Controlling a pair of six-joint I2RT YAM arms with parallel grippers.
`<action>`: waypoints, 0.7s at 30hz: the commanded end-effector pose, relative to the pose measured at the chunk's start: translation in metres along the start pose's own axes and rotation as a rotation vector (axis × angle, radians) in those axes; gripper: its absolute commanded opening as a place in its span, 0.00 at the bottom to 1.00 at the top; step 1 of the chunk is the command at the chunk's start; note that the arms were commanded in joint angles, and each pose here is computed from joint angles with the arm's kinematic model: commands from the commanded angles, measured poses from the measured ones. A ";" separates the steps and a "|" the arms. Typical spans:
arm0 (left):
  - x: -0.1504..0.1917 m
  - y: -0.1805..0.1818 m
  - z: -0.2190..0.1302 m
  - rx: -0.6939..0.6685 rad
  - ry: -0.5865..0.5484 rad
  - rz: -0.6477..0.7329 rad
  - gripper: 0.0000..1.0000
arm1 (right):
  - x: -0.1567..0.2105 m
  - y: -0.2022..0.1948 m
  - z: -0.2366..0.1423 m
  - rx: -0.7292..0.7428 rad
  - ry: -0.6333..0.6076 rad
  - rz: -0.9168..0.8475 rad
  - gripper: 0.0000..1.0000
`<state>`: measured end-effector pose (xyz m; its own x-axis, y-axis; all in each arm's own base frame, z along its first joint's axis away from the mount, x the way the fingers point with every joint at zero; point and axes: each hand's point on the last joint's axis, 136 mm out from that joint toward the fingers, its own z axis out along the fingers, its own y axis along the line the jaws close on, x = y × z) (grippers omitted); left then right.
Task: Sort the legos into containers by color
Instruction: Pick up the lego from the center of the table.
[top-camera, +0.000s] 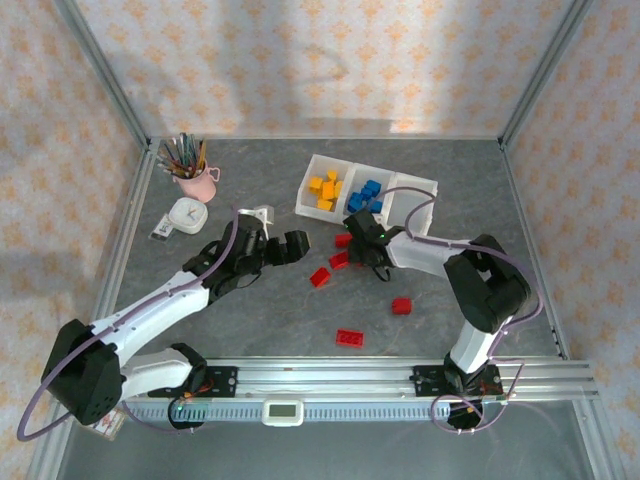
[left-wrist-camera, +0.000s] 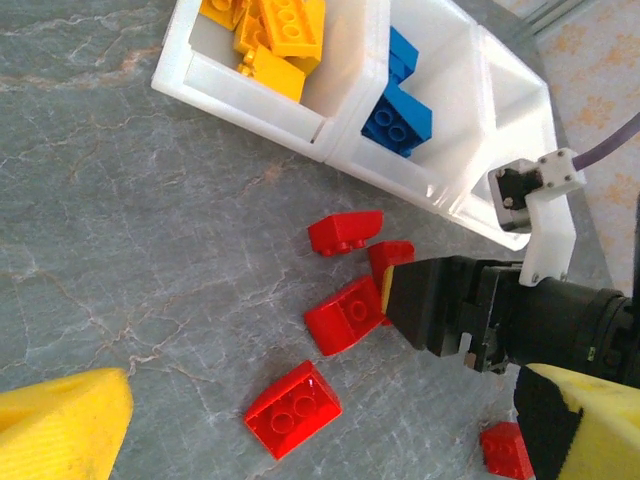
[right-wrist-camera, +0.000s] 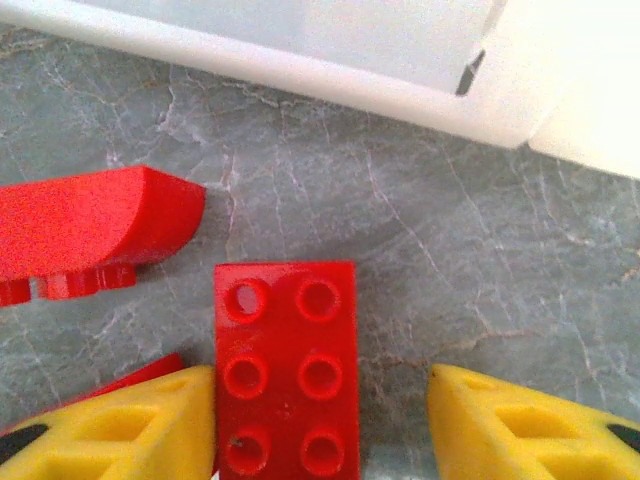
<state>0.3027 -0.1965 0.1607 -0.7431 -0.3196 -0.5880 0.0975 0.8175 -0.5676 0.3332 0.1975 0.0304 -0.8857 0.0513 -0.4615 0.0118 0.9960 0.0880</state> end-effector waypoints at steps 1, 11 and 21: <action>-0.015 -0.010 0.001 0.006 -0.041 0.004 0.99 | -0.009 -0.002 0.004 0.007 -0.019 0.010 0.52; -0.020 -0.014 0.003 0.007 -0.041 -0.015 0.99 | -0.001 -0.005 -0.009 -0.033 -0.002 -0.007 0.35; -0.021 -0.036 0.002 0.075 -0.087 -0.069 0.99 | -0.041 -0.043 -0.065 -0.046 -0.127 0.105 0.35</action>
<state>0.3098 -0.2116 0.1719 -0.7346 -0.3669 -0.5708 0.0783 0.7897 -0.6085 0.3330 0.1665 0.0812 -0.8418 0.1355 -0.5225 0.0405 0.9811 0.1893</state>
